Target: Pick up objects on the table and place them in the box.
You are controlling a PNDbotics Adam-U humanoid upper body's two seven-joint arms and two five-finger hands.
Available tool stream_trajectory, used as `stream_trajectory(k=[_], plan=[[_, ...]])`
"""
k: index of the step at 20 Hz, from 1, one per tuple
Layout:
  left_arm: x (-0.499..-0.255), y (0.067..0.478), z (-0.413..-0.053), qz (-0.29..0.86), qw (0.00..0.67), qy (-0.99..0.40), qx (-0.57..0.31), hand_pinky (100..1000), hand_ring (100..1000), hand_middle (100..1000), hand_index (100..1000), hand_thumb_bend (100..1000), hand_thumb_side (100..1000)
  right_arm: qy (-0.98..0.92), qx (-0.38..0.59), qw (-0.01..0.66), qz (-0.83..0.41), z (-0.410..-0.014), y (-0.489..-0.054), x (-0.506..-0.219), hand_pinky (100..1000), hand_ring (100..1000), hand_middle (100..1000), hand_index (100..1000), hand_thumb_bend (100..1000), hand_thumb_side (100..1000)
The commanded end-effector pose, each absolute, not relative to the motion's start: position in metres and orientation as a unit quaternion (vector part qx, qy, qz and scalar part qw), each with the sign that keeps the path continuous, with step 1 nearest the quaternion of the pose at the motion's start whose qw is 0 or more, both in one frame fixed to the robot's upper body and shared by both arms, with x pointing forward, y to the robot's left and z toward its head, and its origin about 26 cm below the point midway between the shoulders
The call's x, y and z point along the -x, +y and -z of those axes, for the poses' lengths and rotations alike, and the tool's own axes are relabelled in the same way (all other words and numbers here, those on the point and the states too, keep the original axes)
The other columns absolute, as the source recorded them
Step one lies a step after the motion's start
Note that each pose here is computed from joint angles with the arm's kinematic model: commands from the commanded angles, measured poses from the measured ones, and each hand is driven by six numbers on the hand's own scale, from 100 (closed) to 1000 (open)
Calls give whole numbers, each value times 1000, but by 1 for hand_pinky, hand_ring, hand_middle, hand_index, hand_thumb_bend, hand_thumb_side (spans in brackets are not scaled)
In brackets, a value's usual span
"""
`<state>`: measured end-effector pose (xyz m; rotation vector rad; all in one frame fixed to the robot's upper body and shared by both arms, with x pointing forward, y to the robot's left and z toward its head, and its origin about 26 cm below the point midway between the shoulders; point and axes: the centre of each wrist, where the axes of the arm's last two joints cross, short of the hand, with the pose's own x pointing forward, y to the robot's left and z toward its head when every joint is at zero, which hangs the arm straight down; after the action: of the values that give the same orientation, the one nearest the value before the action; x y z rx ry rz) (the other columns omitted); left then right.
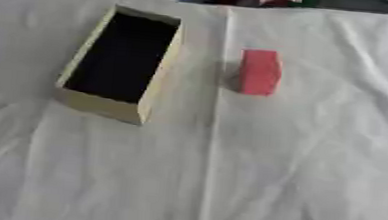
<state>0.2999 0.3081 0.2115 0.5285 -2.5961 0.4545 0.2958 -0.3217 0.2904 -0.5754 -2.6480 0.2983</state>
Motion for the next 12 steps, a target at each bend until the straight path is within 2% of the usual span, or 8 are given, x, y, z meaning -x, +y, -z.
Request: stream_trajectory(k=[1, 9, 10, 12], plan=[[-296, 311, -222, -151, 206, -946, -197, 573, 539, 522, 670, 168, 100, -937, 244, 188, -163, -314, -323, -293, 813, 762, 824, 868, 100, 477], [-296, 310, -222, -140, 210, -948, -193, 573, 539, 522, 669, 168, 100, -866, 343, 207, -300, -351, -326, -315, 818, 801, 850, 882, 100, 489], [-297, 310, -222, -139, 210, -948, -192, 573, 539, 522, 669, 167, 100, -854, 356, 207, -318, -355, -327, -318, 819, 810, 854, 885, 100, 469], [-297, 309, -223, -136, 211, -949, -190, 573, 539, 522, 669, 167, 100, -829, 380, 206, -354, -363, -331, -323, 820, 821, 863, 890, 100, 496]])
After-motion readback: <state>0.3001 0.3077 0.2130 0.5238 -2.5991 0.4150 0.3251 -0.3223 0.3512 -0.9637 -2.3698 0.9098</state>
